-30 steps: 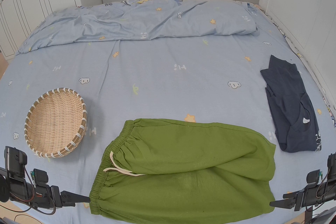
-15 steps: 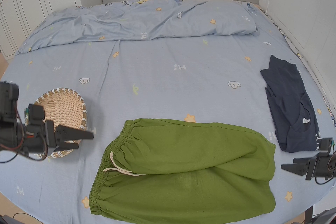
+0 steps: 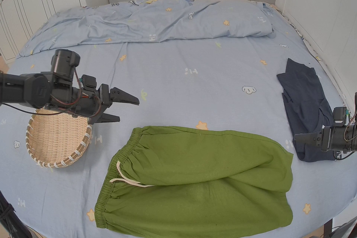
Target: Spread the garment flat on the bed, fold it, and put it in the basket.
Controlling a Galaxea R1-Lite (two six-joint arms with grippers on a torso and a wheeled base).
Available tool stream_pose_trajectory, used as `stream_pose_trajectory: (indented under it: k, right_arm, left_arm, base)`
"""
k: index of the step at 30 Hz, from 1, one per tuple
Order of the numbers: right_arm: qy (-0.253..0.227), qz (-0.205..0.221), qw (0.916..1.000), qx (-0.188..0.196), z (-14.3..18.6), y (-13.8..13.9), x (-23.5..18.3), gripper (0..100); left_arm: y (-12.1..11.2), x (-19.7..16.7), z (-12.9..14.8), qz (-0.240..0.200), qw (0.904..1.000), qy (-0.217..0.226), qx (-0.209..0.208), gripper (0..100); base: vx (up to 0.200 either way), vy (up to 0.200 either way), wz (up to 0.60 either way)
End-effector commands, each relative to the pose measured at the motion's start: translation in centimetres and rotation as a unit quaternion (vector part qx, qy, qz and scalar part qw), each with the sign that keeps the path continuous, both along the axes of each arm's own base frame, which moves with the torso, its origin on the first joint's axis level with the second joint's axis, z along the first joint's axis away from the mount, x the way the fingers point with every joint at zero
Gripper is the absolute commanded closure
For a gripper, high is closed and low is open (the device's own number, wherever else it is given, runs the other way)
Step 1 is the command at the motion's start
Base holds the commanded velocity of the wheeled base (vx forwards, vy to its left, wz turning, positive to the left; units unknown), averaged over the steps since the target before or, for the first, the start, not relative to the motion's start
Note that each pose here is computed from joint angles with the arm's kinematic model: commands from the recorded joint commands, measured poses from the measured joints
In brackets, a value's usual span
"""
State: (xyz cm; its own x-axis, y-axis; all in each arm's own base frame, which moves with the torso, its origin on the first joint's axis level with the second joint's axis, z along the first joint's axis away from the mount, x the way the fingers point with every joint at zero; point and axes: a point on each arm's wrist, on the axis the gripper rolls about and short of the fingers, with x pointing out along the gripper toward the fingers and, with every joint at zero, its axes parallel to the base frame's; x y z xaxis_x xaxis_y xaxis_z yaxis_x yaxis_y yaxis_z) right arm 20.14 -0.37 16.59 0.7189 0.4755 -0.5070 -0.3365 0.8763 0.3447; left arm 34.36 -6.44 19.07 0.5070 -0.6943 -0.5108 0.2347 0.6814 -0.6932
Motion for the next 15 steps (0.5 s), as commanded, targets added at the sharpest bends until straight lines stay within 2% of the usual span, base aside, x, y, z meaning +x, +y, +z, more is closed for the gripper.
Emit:
stream_pose_trajectory:
  k: [1, 7, 15]
  right_arm:
    - [0.046, 0.014, 0.9988, -0.002, -1.8, 0.6, 2.2, 0]
    - [0.052, 0.024, 0.9984, -0.002, -2.1, 1.1, 2.1, 0]
    - [0.052, 0.024, 0.9984, -0.002, -2.1, 1.1, 2.1, 0]
  left_arm:
    - [-1.2, 5.0, -5.9, -0.003, 0.9977, 0.067, 0.01, 0]
    - [-1.1, 6.5, -7.5, 0.005, 0.9969, 0.077, 0.015, 0]
    - [-1.6, 6.6, -8.9, 0.005, 0.9954, 0.092, 0.026, 0]
  base:
    - [0.0, 0.0, 0.0]
    - [0.0, 0.0, 0.0]
    - [0.0, 0.0, 0.0]
